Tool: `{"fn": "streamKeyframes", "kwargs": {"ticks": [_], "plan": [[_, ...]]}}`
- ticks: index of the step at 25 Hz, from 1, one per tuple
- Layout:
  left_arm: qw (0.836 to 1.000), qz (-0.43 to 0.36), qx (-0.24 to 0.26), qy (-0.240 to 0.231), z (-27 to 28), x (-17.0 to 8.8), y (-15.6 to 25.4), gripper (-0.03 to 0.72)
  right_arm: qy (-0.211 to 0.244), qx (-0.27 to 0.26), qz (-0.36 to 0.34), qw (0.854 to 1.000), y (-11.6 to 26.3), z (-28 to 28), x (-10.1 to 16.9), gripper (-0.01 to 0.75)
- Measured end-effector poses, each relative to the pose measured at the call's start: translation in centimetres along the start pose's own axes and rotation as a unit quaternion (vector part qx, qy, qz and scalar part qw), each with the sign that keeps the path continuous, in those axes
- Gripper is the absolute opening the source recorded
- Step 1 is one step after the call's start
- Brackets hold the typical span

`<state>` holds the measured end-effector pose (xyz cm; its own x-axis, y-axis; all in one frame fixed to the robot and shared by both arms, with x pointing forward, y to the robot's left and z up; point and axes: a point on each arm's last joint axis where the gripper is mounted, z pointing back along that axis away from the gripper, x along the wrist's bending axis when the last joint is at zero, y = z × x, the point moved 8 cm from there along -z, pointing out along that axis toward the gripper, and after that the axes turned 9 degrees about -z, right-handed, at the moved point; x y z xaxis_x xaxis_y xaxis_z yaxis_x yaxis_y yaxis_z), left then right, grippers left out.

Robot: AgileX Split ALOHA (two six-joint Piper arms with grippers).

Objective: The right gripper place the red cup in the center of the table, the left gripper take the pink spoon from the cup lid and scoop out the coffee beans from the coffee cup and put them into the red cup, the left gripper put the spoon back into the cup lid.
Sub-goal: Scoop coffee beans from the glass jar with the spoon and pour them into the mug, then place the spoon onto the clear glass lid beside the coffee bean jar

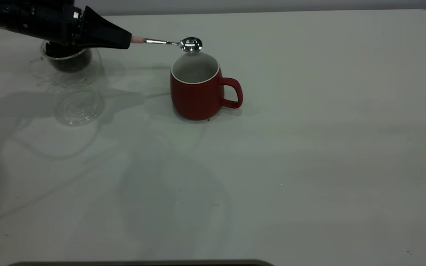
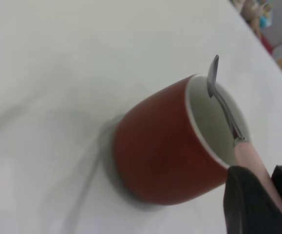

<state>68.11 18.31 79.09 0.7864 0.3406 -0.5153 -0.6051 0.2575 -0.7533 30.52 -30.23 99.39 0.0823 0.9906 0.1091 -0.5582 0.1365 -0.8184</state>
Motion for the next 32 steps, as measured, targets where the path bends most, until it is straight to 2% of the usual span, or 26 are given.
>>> {"fn": "streamKeyframes", "kwargs": {"ticks": [4, 8, 15, 18, 22, 26, 32], "plan": [[0.999, 0.034, 0.002, 0.017, 0.4, -1.0, -0.7, 0.123, 0.000, 0.000, 0.000, 1.000, 0.0, 0.0, 0.0, 0.581], [0.997, 0.074, 0.032, 0.018, 1.8, -2.8, -2.3, 0.123, 0.000, 0.000, 0.000, 1.000, 0.0, 0.0, 0.0, 0.581], [0.995, 0.092, 0.032, -0.011, 5.5, -6.5, -7.6, 0.123, 0.000, 0.000, 0.000, 1.000, 0.0, 0.0, 0.0, 0.581], [0.993, 0.109, 0.036, -0.032, 7.5, -7.0, -8.3, 0.123, 0.000, 0.000, 0.000, 1.000, 0.0, 0.0, 0.0, 0.581], [0.986, 0.146, 0.047, -0.071, 10.8, -6.0, -7.2, 0.123, 0.000, 0.000, 0.000, 1.000, 0.0, 0.0, 0.0, 0.581], [0.978, 0.182, 0.032, -0.100, 14.1, -3.9, -5.4, 0.123, 0.000, 0.000, 0.000, 1.000, 0.0, 0.0, 0.0, 0.581], [0.960, 0.258, 0.024, -0.107, 16.1, -0.3, -0.4, 0.123, 0.000, 0.000, 0.000, 1.000, 0.0, 0.0, 0.0, 0.581]]}}
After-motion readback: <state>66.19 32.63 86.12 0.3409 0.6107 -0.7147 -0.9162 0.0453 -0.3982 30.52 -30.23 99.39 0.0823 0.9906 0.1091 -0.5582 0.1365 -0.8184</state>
